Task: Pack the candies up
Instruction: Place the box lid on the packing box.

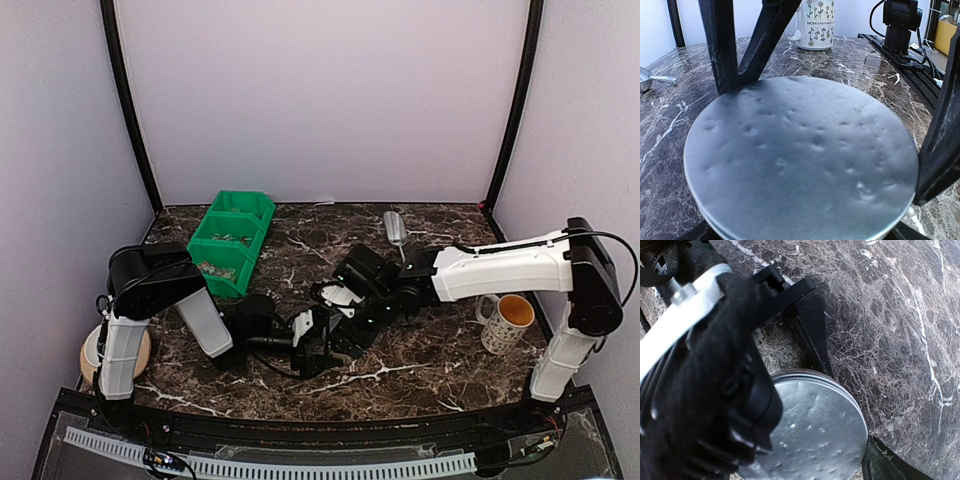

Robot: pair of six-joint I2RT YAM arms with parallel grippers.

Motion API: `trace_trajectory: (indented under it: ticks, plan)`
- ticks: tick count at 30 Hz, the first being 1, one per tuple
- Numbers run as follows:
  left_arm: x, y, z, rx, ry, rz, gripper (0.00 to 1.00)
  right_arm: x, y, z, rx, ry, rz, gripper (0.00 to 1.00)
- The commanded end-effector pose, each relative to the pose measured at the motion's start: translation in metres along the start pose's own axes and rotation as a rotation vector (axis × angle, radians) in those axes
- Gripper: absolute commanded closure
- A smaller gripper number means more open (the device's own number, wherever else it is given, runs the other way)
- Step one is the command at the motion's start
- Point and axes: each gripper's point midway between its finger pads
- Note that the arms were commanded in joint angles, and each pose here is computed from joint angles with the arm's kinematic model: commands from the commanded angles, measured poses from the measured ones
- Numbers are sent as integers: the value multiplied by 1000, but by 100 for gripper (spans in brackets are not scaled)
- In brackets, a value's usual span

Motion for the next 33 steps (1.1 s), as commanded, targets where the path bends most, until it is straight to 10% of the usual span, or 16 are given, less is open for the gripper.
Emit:
trace_trajectory:
  ticks: [1,33]
  plan:
    - [67,-52,-6,150,214,-94,13,-4,12,3,-43,11,-29,13]
    - [79,-32,-7,12,268,-106,20,13,-10,10,4,-4,101,12]
Point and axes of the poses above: each gripper's point midway between its finger pads, its own z axis out along the fingers, its own y axis along the line the jaws close on, x = y × z, and after that the axes turned 11 degrees about z, right-handed
